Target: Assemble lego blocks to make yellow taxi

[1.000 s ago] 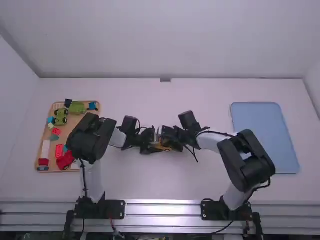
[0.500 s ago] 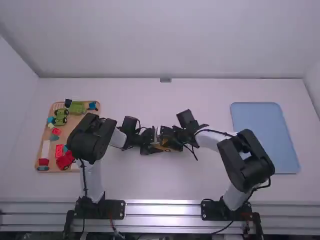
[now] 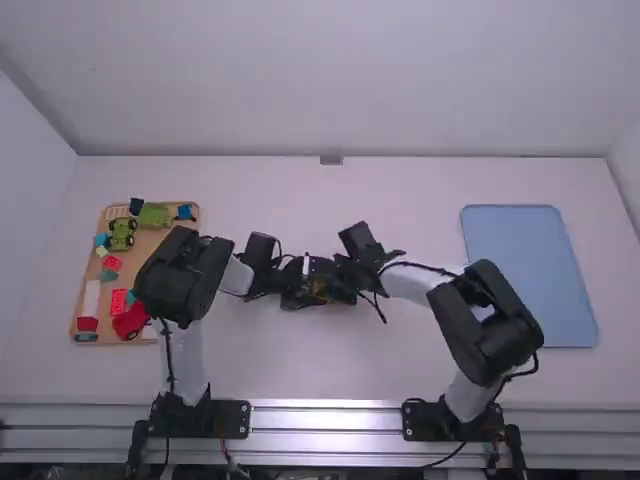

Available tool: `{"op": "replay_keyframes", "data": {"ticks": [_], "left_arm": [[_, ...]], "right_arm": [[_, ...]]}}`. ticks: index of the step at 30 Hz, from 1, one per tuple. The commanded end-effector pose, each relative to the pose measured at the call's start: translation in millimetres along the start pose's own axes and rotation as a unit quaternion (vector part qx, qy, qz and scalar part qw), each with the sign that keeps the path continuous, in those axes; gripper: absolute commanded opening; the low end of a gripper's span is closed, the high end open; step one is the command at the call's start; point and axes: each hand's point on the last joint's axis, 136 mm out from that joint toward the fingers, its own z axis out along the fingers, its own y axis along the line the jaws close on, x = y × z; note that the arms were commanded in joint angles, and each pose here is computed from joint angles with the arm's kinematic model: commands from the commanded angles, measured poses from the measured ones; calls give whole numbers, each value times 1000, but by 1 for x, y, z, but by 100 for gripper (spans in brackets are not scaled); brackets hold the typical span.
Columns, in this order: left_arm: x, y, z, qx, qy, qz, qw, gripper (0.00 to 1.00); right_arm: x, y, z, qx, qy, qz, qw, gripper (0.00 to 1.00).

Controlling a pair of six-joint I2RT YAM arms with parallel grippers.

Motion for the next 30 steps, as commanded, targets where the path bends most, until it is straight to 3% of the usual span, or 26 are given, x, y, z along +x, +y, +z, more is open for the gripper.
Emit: {"op": "replay_keyframes", "data": {"ticks": [1,3,9,14,30], "left_arm": [[23,-8,4,-2,38,-44,998,29],[23,-8,4,-2,38,-44,998,28],[23,-8,4,-2,38,-45,998,28],[24,-9,4,-1,40,-47,998,28],[25,-6,3,-8,42,-46,998,27]], "right_arm": [[34,25,13,-31,50,40,997,0],[35,20,11,-26,39,45,998,0],[5,13,-5,-55,-84,9,995,0],[-1,2,-20,-56,-134,20,989,0],[29,-5,-7,-40,-78,71,994,0]]}}
